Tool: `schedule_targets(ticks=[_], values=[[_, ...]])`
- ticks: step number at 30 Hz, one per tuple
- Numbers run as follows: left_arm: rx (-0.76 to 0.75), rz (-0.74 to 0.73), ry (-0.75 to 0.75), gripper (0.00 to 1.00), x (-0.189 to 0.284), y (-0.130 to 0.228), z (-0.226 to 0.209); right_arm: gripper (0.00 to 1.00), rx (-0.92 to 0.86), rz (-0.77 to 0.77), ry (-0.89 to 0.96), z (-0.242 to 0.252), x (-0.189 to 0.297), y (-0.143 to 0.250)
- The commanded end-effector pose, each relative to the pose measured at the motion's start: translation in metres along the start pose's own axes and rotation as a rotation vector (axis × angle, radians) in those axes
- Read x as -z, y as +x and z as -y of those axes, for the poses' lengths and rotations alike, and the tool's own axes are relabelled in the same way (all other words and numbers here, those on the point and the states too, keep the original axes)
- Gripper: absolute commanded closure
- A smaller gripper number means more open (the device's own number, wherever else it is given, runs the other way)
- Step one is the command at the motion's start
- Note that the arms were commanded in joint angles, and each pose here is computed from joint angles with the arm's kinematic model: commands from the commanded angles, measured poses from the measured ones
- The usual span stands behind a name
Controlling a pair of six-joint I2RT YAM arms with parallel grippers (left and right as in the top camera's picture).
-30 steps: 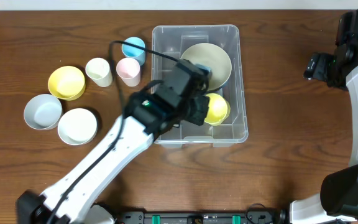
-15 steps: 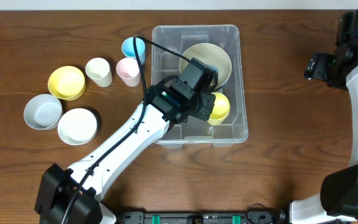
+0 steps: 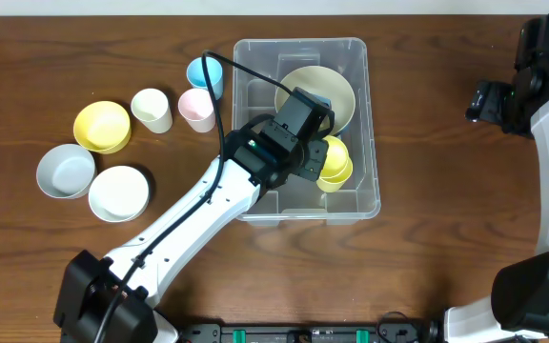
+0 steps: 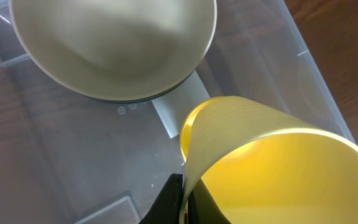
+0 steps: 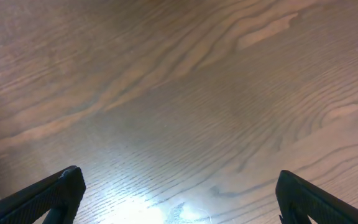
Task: Pack container
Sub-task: 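Carry the second yellow cup into the bin and stack it, then release the cup and pull left gripper back to the cups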
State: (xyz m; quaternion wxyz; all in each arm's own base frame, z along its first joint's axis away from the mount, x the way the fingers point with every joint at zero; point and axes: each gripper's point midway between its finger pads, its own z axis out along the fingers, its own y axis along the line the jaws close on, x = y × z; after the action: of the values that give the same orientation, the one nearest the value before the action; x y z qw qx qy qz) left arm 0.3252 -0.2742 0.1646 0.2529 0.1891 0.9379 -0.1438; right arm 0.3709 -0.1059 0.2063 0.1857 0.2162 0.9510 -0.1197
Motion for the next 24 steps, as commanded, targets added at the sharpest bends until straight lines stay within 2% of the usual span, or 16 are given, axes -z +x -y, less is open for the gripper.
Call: schedule_targets(ticks=[1, 5, 7, 8, 12, 19, 24], values=[[-0.014, 0.016, -0.022, 0.94, -0.001, -0.007, -0.002, 0.01, -0.028, 0.027, -0.005, 0.003, 0.009, -0.005], [-0.014, 0.014, -0.022, 0.94, -0.001, -0.006, -0.002, 0.01, -0.028, 0.027, -0.005, 0.003, 0.009, -0.005], [-0.013, 0.011, -0.023, 0.83, -0.001, -0.006, -0.002, 0.01, -0.028, 0.027, -0.005, 0.003, 0.009, -0.005], [-0.013, 0.011, -0.023, 0.71, -0.001, -0.006, -0.002, 0.01, -0.028, 0.027, -0.005, 0.003, 0.009, -0.005], [-0.009, 0.012, -0.022, 0.57, -0.001, -0.006, -0.002, 0.01, -0.028, 0.027, -0.005, 0.003, 0.009, -0.005], [0.002, 0.035, -0.022, 0.57, 0.007, -0.011, -0.005, 0.01, -0.028, 0.027, -0.005, 0.003, 0.009, -0.005], [0.069, 0.088, -0.058, 0.56, 0.033, -0.024, -0.037, 0.01, -0.028, 0.027, -0.005, 0.003, 0.009, -0.005]])
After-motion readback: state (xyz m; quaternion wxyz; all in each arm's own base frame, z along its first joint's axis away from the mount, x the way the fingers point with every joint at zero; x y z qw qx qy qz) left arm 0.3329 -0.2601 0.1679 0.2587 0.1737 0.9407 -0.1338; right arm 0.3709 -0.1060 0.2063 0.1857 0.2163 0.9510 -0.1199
